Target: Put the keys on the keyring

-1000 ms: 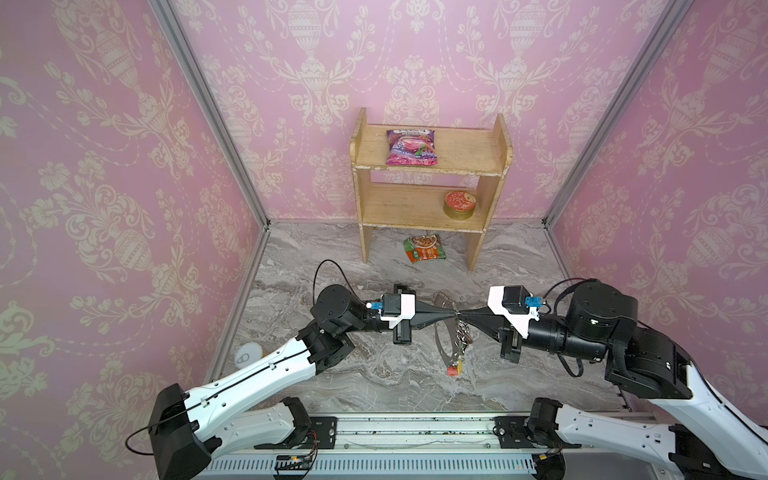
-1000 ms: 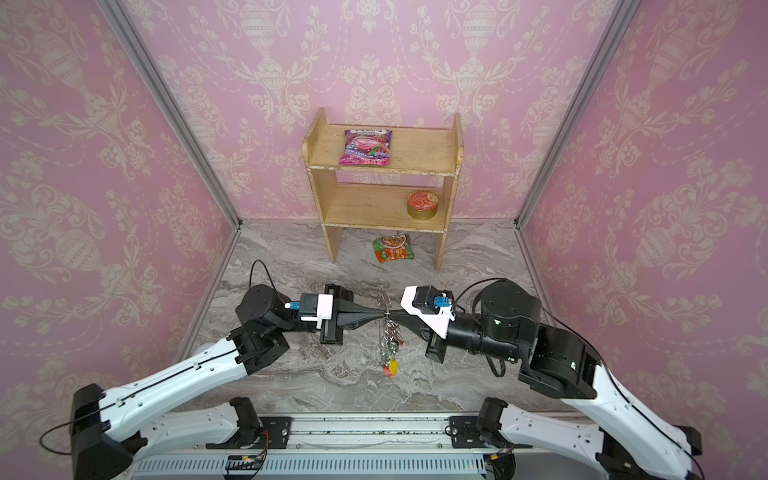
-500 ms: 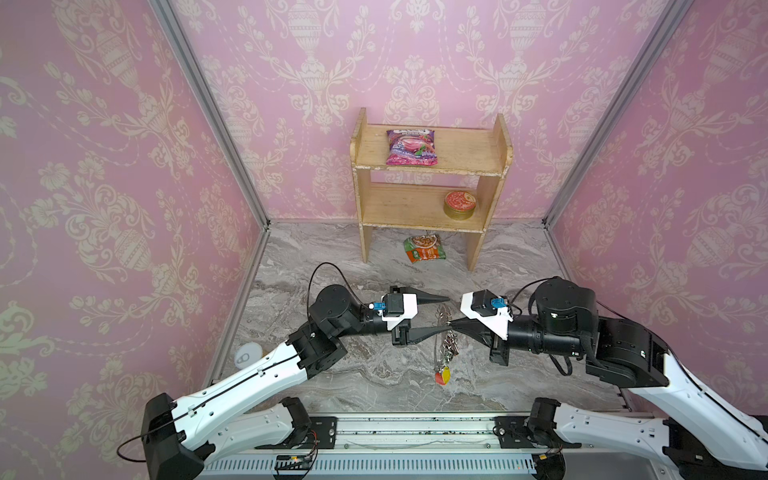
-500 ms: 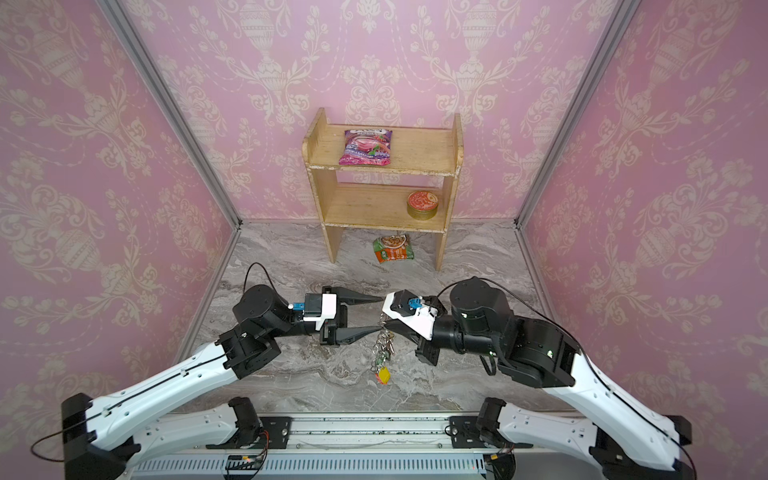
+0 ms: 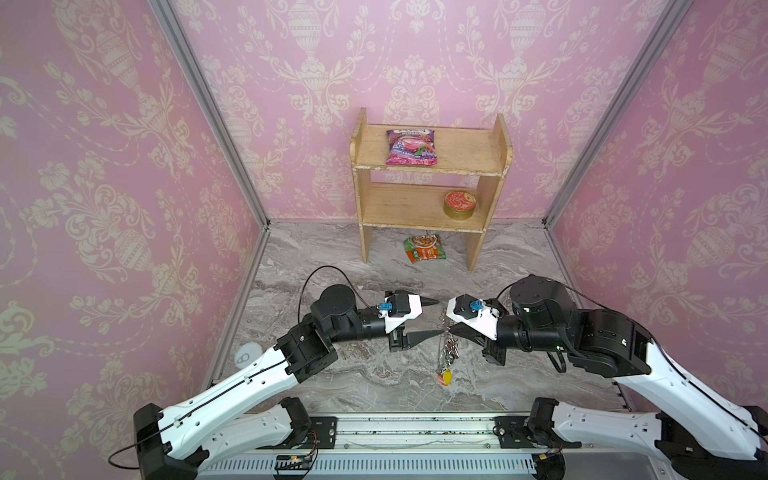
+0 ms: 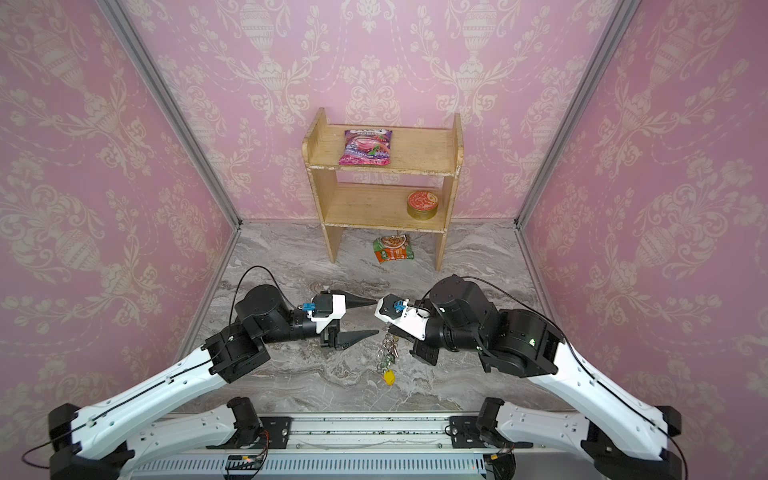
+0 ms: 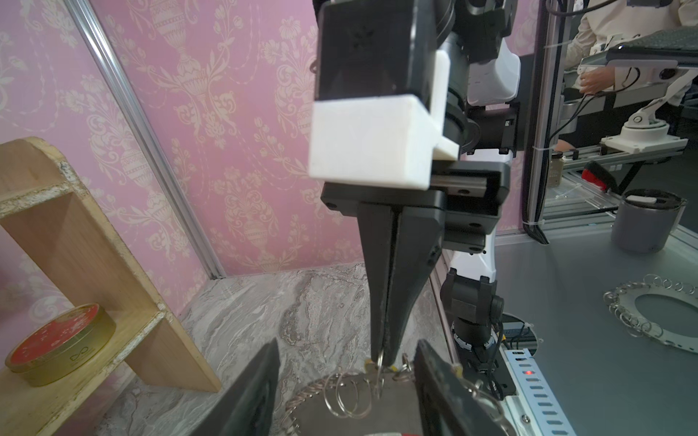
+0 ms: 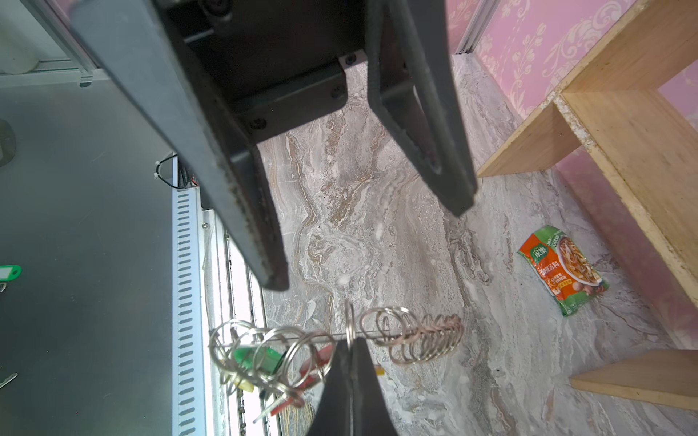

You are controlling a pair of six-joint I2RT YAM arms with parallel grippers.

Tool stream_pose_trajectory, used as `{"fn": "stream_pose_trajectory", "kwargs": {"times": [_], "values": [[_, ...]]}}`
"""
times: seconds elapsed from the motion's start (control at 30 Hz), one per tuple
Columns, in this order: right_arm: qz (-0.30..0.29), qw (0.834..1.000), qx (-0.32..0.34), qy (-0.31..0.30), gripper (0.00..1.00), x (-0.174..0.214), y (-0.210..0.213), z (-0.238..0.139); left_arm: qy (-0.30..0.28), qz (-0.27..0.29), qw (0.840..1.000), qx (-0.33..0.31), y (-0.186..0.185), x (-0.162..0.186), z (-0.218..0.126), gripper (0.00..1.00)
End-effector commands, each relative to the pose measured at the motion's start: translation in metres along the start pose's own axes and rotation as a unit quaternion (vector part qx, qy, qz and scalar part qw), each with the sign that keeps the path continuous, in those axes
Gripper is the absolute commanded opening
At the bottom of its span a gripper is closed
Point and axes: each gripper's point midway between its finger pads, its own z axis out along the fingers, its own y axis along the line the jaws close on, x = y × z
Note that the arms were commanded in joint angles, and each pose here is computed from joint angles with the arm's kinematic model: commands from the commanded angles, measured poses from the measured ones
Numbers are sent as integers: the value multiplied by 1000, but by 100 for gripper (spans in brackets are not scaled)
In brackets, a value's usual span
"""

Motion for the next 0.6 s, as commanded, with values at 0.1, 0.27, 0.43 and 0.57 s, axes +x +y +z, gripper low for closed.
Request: {"fn": "stream_pose_trajectory", "kwargs": {"times": [0.1, 0.27, 0.43, 0.57], "values": [[-18, 1000, 13, -20, 0, -16, -7, -7, 25, -15, 998, 48, -8, 1, 7, 40], [-18, 999, 15, -22, 0, -17, -8, -7, 43, -25, 997, 65, -11, 7, 11, 32], [-18, 999, 18, -24, 0, -17, -8, -10, 50, -27, 996, 70, -12, 11, 12, 29], [-18, 999, 19, -26, 0, -17, -9, -11, 54, -27, 996, 70, -12, 12, 13, 29]]}}
